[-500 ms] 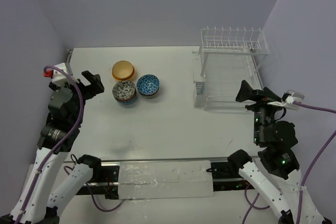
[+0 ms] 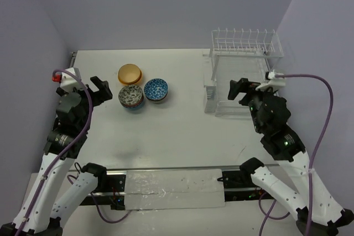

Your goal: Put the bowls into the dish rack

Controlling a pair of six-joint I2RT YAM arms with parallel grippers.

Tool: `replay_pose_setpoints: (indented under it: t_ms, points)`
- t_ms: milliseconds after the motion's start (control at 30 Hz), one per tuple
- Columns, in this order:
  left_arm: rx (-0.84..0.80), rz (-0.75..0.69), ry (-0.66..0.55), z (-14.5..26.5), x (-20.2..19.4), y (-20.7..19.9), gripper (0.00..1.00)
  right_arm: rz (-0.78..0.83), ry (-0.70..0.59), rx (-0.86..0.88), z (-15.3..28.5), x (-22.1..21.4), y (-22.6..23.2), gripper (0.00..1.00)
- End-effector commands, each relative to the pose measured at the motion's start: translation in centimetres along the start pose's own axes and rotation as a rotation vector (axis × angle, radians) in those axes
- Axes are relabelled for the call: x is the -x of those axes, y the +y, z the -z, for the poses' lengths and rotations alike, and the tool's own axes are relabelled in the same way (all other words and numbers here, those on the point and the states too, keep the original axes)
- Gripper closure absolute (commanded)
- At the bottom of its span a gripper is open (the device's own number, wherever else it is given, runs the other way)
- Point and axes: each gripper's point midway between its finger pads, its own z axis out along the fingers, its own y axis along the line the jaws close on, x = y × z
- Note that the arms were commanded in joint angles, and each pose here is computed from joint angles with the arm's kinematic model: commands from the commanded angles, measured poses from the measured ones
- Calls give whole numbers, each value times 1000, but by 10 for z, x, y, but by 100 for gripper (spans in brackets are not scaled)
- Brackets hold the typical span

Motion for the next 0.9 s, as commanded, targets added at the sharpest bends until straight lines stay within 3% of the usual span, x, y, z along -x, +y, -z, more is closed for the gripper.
replay_pose_setpoints:
  t_ms: [0, 233, 367, 433, 467, 533, 567, 867]
  points:
    - [-37, 25, -8, -5, -2, -9, 1, -48, 105, 89, -12, -5, 32, 0]
    - [-39, 16, 46, -14, -30, -8, 1, -46, 241, 230, -44, -28, 112, 3]
    - [-43, 8, 53, -15, -40, -6, 1, -29, 390, 235, -78, -72, 150, 3]
    - [-34, -2, 59, -16, -45, -3, 1, -38, 411, 235, -91, -74, 167, 3]
    - [-29, -2, 57, -16, -44, -2, 1, -9, 470, 211, -104, -99, 172, 3]
    - [-22, -7, 59, -15, -47, 1, 1, -1, 492, 204, -116, -102, 187, 6]
    - [-21, -6, 55, -15, -47, 1, 1, 32, 550, 181, -126, -129, 190, 7]
    - [-31, -14, 60, -17, -51, 0, 1, 116, 673, 146, -172, -198, 228, 19]
